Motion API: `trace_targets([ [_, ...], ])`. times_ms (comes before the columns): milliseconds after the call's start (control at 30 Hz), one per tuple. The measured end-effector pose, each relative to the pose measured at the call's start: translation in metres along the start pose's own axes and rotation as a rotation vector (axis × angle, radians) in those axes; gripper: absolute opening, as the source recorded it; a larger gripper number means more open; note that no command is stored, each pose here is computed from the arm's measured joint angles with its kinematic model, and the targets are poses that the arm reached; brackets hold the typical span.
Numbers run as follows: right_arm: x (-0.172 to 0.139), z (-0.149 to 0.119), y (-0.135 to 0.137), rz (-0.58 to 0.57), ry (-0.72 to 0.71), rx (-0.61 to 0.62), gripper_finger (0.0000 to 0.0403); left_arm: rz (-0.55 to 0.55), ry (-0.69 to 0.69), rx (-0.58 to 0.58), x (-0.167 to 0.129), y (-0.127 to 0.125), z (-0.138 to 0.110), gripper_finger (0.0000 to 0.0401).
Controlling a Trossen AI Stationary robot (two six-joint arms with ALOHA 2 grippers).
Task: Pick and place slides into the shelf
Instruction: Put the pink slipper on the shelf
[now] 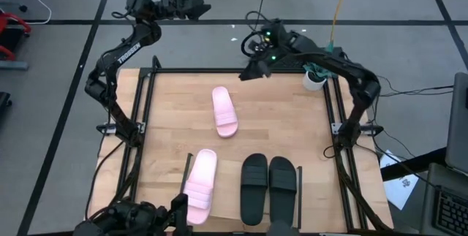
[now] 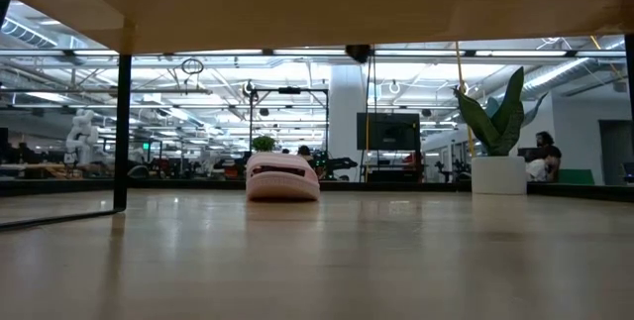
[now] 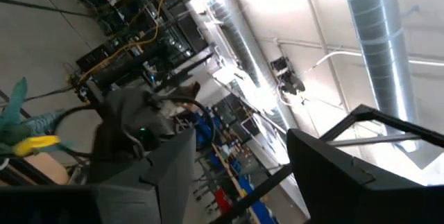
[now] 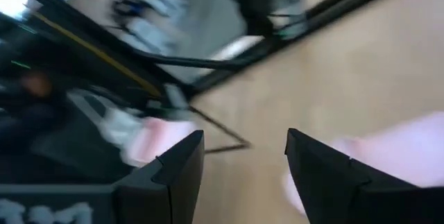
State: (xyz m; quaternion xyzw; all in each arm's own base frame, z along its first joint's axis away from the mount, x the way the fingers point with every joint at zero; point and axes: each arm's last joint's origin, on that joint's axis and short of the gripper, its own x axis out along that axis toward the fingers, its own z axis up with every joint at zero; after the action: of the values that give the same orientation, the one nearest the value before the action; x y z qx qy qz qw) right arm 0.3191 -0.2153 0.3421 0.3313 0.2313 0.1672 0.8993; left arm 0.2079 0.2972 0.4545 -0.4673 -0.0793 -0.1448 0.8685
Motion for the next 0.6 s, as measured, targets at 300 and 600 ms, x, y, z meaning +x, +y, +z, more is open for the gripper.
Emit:
trace_targets([
  [300, 0.014, 0.045, -0.005, 0.403, -0.021, 0.101, 0.0196, 0.0, 0.039, -0.001, 0.001, 0.0, -0.002, 0.0228],
  [600, -0.039, 0.076, 0.003, 0.345, -0.165, -0.073, 0.0196, -0.003, 0.061, -0.003, 0.002, 0.0, -0.003, 0.0228],
])
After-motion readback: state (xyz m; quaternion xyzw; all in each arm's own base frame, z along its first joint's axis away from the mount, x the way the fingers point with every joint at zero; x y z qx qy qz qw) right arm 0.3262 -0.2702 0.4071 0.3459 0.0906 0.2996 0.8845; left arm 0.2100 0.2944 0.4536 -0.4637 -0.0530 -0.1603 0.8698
